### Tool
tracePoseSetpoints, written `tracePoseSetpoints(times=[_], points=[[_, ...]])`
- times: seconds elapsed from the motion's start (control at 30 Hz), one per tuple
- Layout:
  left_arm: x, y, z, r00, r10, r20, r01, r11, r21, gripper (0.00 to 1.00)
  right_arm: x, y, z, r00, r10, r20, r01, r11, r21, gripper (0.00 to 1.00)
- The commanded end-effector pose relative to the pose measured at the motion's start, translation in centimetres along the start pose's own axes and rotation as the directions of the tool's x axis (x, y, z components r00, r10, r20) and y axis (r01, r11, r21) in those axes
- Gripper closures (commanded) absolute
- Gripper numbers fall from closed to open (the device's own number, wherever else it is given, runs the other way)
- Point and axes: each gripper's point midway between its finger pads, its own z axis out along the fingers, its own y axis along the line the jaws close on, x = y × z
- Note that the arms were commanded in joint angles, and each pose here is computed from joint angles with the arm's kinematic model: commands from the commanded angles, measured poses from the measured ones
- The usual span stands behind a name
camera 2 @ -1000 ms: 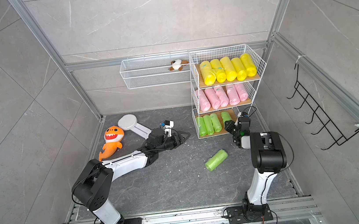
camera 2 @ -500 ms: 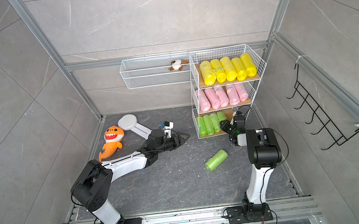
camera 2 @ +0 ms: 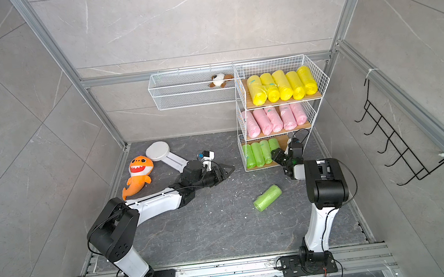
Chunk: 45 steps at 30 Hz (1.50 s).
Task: Sort the rolls of trash bags by color and place them on the shelf
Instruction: Place the roll of trash bags on the shelf.
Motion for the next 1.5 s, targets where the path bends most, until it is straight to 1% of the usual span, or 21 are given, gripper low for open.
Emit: tracePoseSetpoints(times=[0.0, 0.23, 0.47, 0.57, 0.67, 0.87, 0.97, 1.13, 1.33, 1.47], points=[[-1.3, -2.5, -1.2, 0.997, 0.052, 0.049, -0.055, 0.997, 0.053, 0.3, -2.0, 1.5, -1.0, 0.998, -0.042, 0.046, 0.042, 0.999, -0.013, 0.45], [-1.1, -2.2, -1.2, 0.998, 0.05, 0.046, -0.052, 0.997, 0.048, 0.3, -3.3, 2.2, -2.6, 0.995, -0.05, 0.089, 0.052, 0.999, -0.016, 0.42], [-1.2, -2.3, -1.2, 0.997, 0.054, 0.046, -0.057, 0.997, 0.051, 0.3, -4.7, 3.8, -5.6, 0.988, -0.078, 0.137, 0.082, 0.996, -0.025, 0.41], [-1.1, -2.2, -1.1, 0.998, 0.055, 0.043, -0.057, 0.997, 0.05, 0.3, -4.6, 4.3, -7.2, 0.986, -0.078, 0.147, 0.083, 0.996, -0.033, 0.41], [-1.1, -2.1, -1.0, 0.998, 0.054, 0.043, -0.056, 0.997, 0.048, 0.3, -3.8, 4.5, -8.9, 0.988, -0.074, 0.134, 0.079, 0.996, -0.032, 0.41], [-1.1, -2.1, -0.8, 0.998, 0.05, 0.041, -0.052, 0.997, 0.057, 0.3, -0.2, 4.4, -12.5, 0.995, -0.069, 0.07, 0.07, 0.997, -0.02, 0.41], [-1.1, -2.1, -0.8, 0.998, 0.052, 0.041, -0.054, 0.997, 0.059, 0.3, 2.4, 4.2, -14.6, 0.996, -0.089, -0.009, 0.09, 0.996, 0.008, 0.4], [-0.8, -2.0, -0.5, 0.998, 0.051, 0.036, -0.054, 0.997, 0.063, 0.3, 6.8, 3.6, -18.2, 0.982, -0.13, -0.14, 0.139, 0.989, 0.057, 0.36], [-0.5, -1.9, 0.3, 0.999, 0.034, 0.028, -0.037, 0.996, 0.082, 0.3, 12.1, 3.2, -19.5, 0.951, -0.141, -0.275, 0.168, 0.983, 0.075, 0.32], [-0.1, -1.9, 0.7, 0.999, 0.031, 0.016, -0.032, 0.996, 0.084, 0.3, 14.3, 3.1, -19.7, 0.935, -0.148, -0.321, 0.186, 0.978, 0.092, 0.28]])
